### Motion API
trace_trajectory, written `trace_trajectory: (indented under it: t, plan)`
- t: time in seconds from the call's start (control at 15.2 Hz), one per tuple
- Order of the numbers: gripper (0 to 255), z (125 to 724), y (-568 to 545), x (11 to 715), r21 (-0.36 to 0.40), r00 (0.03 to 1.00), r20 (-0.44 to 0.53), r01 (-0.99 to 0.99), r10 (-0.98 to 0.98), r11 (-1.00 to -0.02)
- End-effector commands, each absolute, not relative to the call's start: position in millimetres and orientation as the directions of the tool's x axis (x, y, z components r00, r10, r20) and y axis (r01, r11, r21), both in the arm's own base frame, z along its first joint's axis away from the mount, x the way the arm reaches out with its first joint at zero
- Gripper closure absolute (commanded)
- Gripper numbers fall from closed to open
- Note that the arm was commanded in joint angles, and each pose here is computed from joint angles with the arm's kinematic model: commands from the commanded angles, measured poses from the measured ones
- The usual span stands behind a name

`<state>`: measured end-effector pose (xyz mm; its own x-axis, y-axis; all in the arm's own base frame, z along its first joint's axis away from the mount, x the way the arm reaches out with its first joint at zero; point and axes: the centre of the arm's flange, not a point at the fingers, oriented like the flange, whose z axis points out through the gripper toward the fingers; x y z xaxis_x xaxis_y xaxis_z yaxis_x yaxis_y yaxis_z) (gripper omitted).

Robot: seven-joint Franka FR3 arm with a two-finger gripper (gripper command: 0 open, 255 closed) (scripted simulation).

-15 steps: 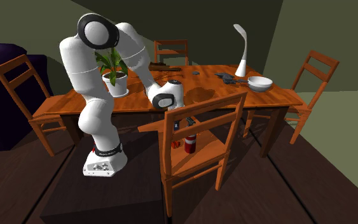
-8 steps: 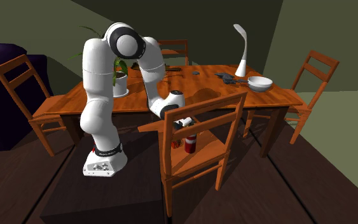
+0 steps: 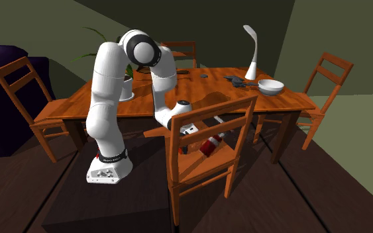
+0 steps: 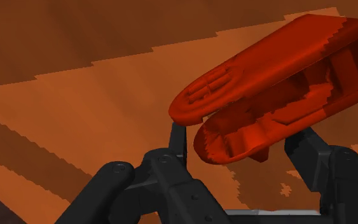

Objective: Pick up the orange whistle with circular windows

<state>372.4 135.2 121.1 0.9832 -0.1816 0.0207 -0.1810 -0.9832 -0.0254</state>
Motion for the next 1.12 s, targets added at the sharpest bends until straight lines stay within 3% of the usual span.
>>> trace_trajectory:
  t: [0.0,0.53,1.06]
  plan:
    - [255,120,134,369,-0.01,0.983,0.004,-0.181,-0.181,-0.983]
    - [255,115,135,372,-0.01,0.983,0.005,-0.181,-0.181,-0.983]
    - [255,158,135,372,-0.01,0.983,0.005,-0.181,-0.181,-0.983]
